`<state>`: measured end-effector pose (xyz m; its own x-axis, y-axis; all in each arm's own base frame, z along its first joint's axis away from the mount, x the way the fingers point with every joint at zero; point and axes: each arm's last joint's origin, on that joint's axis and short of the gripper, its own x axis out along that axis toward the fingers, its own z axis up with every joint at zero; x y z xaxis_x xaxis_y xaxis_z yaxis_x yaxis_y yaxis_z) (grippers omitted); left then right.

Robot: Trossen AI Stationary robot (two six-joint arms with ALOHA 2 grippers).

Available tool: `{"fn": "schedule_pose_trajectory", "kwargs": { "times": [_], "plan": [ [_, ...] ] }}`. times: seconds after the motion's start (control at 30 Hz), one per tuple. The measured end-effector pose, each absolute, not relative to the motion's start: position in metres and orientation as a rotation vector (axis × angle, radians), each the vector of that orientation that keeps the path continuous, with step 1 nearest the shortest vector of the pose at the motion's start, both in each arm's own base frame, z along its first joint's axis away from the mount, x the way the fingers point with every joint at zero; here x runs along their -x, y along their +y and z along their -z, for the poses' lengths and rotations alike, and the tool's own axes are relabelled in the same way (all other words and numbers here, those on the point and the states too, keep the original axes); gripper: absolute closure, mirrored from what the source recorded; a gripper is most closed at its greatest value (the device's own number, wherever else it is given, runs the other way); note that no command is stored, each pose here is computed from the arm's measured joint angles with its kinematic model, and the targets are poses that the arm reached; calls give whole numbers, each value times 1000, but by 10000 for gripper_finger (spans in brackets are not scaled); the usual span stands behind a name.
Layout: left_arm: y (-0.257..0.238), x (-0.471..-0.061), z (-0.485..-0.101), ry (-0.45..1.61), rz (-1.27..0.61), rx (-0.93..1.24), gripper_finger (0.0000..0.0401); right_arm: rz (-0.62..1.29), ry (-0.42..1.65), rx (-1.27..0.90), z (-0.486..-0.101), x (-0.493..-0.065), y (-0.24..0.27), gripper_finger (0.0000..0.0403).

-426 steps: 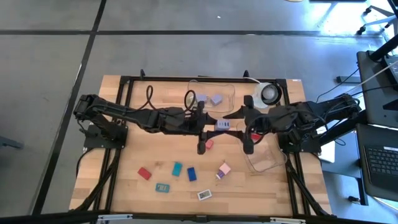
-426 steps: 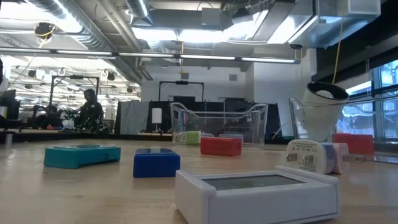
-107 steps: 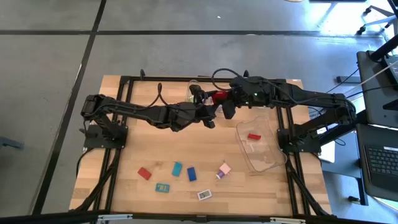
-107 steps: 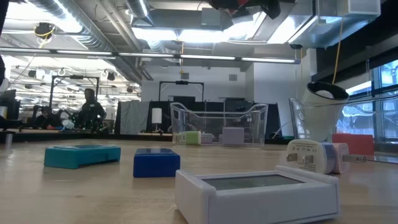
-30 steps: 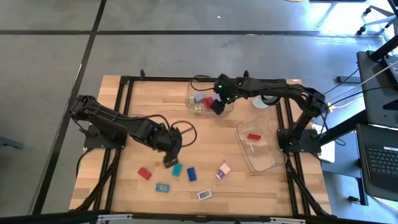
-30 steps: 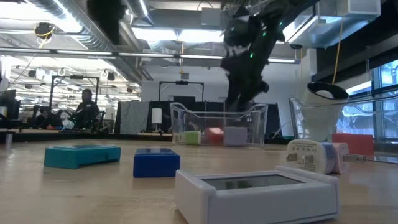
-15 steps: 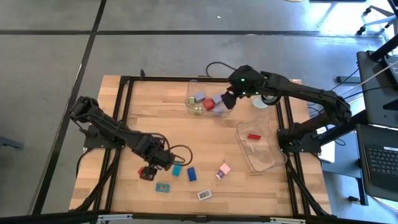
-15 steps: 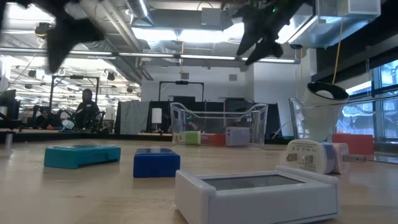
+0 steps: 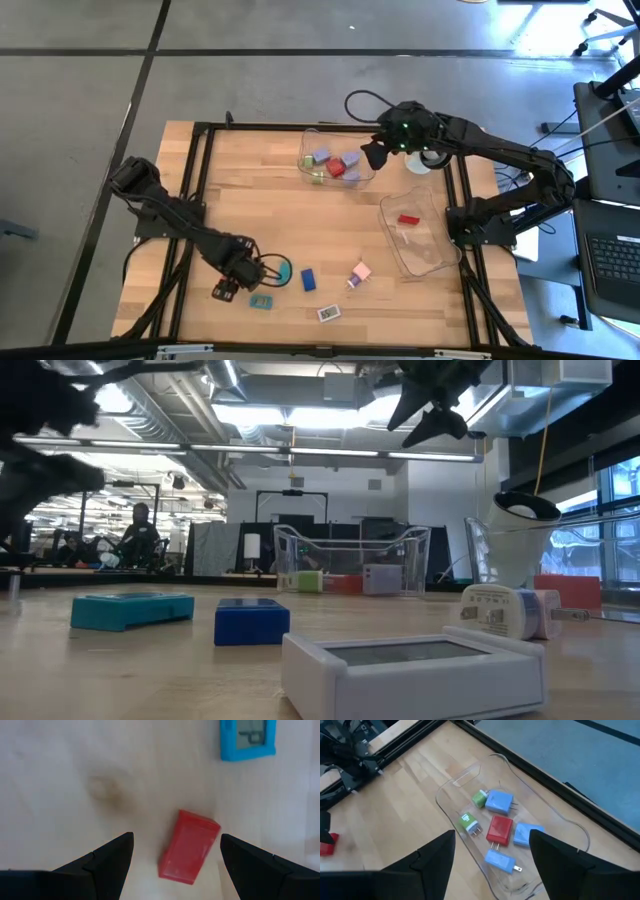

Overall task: Pick & Place Office items
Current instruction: Put the red digital clock into the bottom transparent bin

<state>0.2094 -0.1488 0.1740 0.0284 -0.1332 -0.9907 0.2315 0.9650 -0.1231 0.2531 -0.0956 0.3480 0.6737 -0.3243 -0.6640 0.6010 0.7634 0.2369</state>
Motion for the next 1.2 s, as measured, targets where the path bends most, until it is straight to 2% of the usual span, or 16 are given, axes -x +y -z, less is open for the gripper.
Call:
{"fn": "schedule_pose_trajectory", "kwargs": {
  "times": [0.57,0.7,0.97,1.2],
  "plan": [
    [-154,-180,-138,1491,360,-205,110,611,614,-498,-348,-253,-97,147],
    [-155,-179,-138,1472,349,-250,141,611,613,-498,-348,-253,-97,147],
    [-156,-177,-137,1447,306,-298,245,647,608,-477,-348,-253,-96,146],
    [-159,-184,-142,1418,215,-242,249,649,609,-469,-348,-253,-96,146]
  ]
}}
